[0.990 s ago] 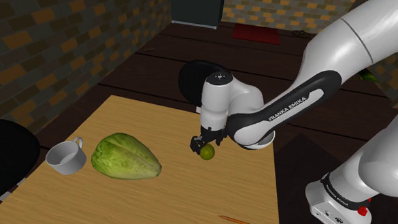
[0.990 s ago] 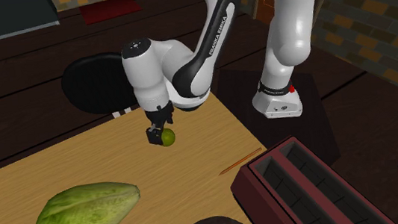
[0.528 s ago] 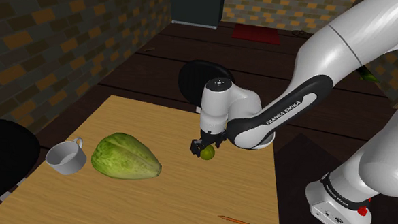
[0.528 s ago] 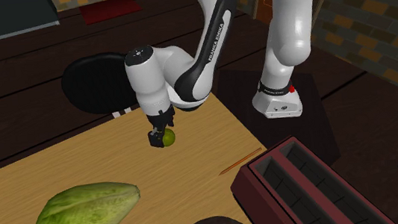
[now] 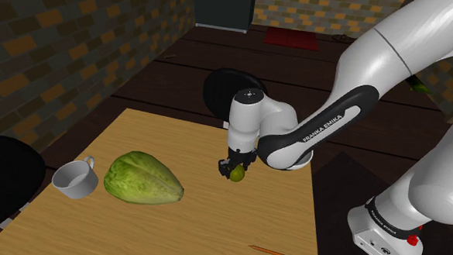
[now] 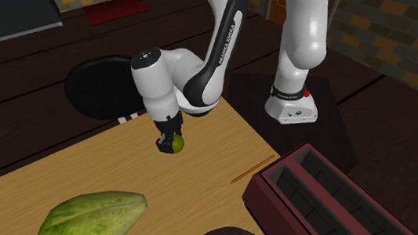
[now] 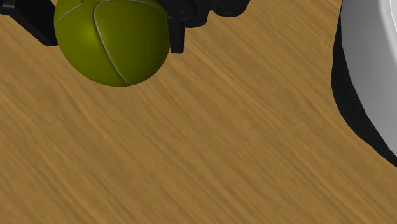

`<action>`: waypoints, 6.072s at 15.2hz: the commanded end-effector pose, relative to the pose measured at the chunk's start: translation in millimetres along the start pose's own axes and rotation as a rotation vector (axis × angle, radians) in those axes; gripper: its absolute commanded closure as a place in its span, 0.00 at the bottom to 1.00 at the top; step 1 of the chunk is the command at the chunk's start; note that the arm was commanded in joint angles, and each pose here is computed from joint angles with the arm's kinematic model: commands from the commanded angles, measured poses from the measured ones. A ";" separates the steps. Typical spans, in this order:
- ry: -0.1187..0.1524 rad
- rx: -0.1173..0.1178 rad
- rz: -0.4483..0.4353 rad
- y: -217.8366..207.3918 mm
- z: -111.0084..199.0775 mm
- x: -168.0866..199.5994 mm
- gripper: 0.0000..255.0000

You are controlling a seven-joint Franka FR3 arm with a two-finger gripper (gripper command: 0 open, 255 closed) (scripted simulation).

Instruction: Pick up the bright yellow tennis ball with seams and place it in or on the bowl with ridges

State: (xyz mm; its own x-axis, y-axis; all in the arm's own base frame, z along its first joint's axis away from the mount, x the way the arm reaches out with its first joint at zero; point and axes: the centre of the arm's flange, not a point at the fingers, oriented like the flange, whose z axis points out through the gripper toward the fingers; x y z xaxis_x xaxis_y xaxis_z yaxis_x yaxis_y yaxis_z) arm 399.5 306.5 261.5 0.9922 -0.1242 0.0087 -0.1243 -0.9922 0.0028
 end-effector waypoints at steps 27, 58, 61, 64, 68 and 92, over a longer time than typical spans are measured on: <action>0.000 0.000 0.000 0.5 -110.6 0.9 1.00; 0.000 0.000 0.000 216.2 -152.8 -14.8 1.00; 0.000 0.000 0.000 216.1 -137.0 -14.9 1.00; 0.000 0.000 0.000 216.1 -121.1 -15.0 1.00; 0.000 0.000 0.000 216.0 -100.0 -15.2 1.00; 0.000 0.000 0.000 216.0 -144.7 -15.3 0.00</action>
State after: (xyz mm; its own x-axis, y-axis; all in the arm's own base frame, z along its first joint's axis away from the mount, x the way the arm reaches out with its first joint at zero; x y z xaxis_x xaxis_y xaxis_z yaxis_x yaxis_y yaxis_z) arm 356.4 94.6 406.5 0.9922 -0.1243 0.0085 -0.1243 -0.9922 0.0031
